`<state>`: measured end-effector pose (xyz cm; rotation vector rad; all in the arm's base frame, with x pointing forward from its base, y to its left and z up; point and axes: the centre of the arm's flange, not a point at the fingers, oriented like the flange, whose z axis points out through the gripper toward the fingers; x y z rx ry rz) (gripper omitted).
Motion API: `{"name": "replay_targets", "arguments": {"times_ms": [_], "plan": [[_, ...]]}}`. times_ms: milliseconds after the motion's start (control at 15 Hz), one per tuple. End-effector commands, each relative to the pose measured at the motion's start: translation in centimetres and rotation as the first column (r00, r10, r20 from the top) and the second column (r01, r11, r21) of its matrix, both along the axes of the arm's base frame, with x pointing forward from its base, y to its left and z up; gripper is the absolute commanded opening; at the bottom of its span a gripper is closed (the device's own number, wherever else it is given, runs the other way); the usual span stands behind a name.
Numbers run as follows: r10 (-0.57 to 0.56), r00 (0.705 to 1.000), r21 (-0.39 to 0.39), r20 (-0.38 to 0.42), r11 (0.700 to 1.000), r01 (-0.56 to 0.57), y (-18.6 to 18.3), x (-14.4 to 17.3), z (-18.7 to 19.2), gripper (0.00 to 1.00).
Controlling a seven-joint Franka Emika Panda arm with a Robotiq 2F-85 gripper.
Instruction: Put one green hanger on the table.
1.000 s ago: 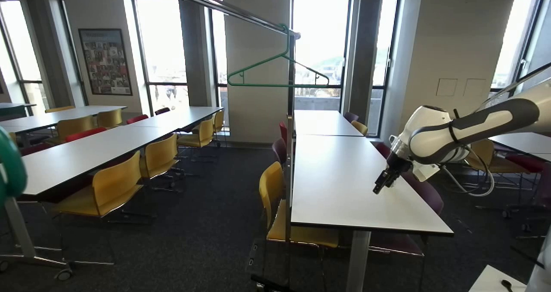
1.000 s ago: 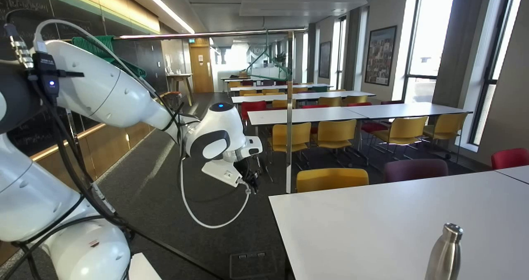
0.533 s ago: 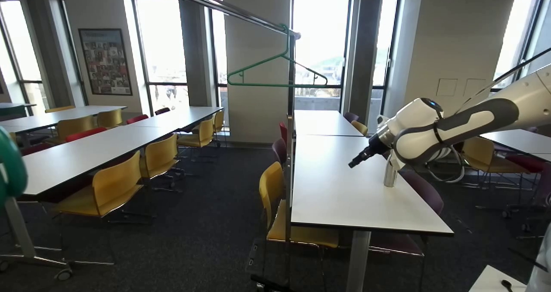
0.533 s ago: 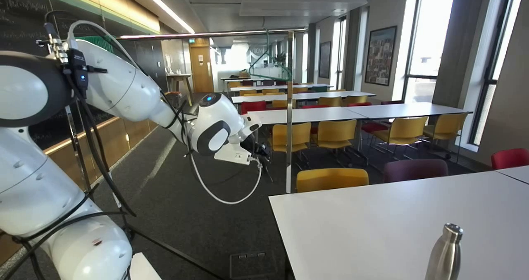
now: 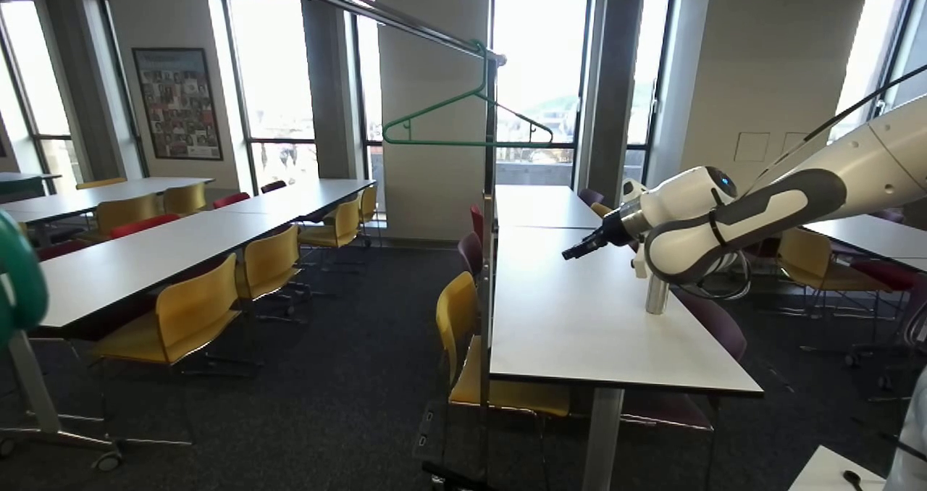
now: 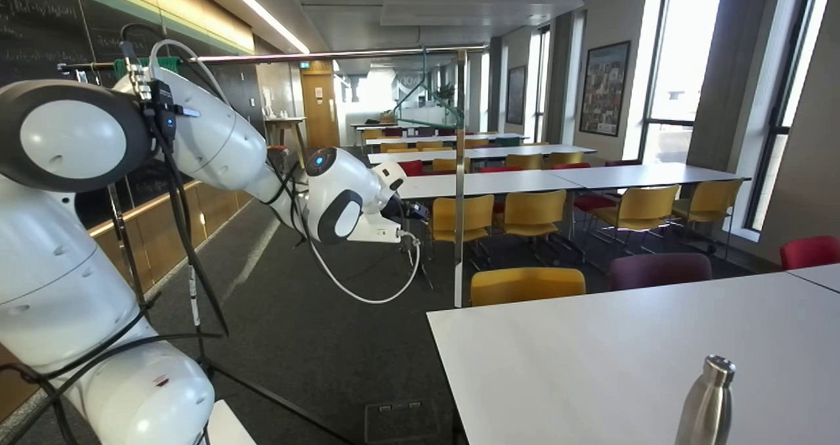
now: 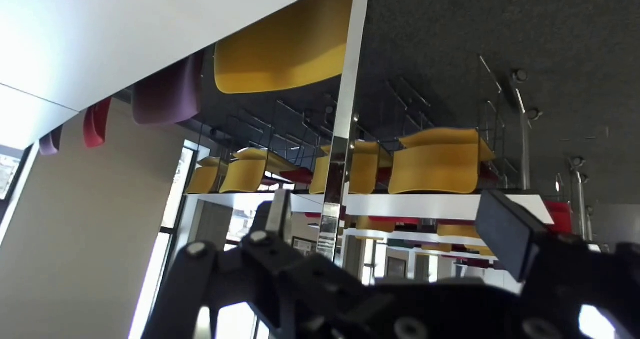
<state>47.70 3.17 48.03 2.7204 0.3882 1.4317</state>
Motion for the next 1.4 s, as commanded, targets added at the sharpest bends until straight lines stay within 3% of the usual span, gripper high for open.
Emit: {"name": "replay_targets", "arguments": {"times_ms": [0,467,667,800,1000,1333], "plan": [[-0.006,1.000,-0.001,-0.009,1.000,0.006,-0.3,0.1,-0.4,1.00],[-0.015,1.000,-0.004,-0.020,1.000,0.015,-0.7,0.4,-0.9,1.00],[-0.003,0.992,-0.091,0.126,0.996,0.014,-1.0,2.7,-0.5,1.00],[-0.061,0.978,0.060,0.201,0.997,0.049,-0.6,4.5,1.2,1.00],[-0.140,0.966,0.222,0.217,0.971,0.091,0.9,7.4,3.2,1.00],[-0.233,0.944,0.466,0.234,0.879,0.102,3.5,10.8,6.6,1.00]]}}
